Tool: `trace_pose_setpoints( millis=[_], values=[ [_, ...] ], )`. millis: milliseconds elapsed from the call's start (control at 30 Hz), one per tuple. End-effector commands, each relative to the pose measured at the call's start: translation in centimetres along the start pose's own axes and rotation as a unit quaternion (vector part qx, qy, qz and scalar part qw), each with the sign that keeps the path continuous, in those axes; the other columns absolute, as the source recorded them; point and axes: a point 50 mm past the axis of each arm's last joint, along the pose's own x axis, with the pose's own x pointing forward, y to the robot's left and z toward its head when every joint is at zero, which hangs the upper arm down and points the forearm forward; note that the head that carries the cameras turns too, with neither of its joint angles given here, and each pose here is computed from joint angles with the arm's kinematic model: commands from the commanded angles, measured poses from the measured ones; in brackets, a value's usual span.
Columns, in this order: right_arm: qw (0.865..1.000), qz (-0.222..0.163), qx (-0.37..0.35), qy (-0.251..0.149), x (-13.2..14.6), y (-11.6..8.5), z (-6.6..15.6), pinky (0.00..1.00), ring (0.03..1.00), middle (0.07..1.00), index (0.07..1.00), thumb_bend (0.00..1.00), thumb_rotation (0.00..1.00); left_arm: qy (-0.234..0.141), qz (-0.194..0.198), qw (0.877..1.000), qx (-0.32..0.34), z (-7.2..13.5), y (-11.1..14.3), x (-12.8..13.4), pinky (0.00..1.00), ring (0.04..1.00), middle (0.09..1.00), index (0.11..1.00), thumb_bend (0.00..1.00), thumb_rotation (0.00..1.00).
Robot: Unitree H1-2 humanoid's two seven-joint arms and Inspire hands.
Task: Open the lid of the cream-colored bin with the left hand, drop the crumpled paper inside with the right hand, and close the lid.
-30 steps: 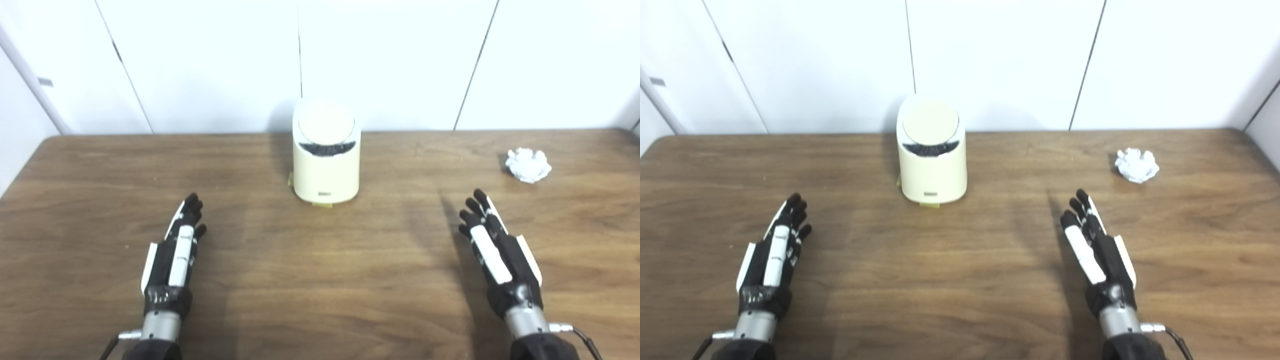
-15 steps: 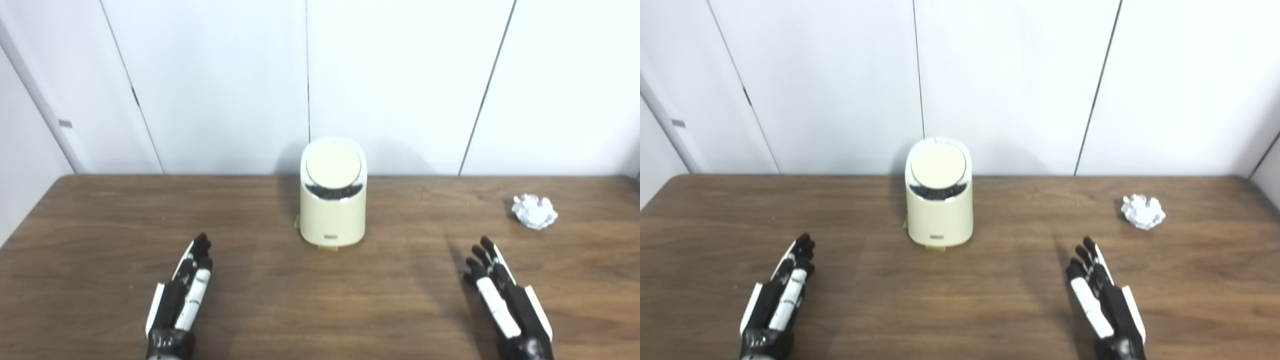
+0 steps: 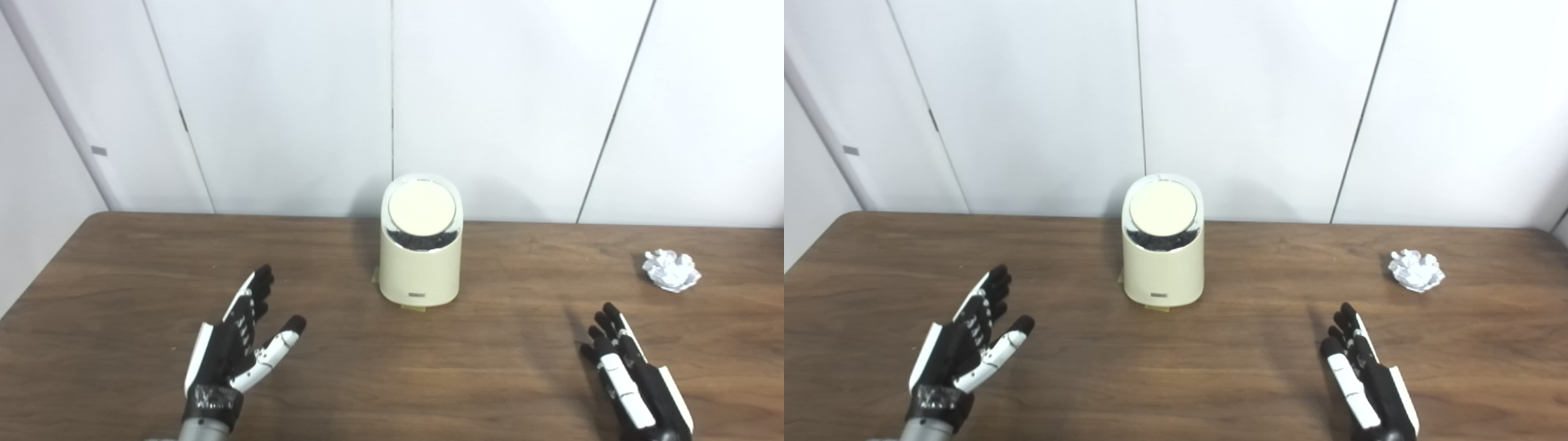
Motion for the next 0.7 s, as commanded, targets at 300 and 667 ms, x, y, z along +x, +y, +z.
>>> trace_pose_setpoints(
  millis=[300,667],
  values=[
    [1.000,-0.002,-0.014,-0.007,-0.7,-0.2,0.2,0.94,0.958,0.976,0.974,0.55,0.69,-0.069,-0.079,0.984,0.147,8.7,1.2,8.9,0.90,0.925,0.949,0.959,0.90,0.28],
    [1.000,-0.005,-0.026,-0.007,-0.3,0.2,-0.1,0.91,0.939,0.958,0.961,0.54,0.69,-0.082,-0.133,0.969,0.191,11.6,-2.1,15.6,0.85,0.931,0.947,0.963,0.91,0.29]
  ],
)
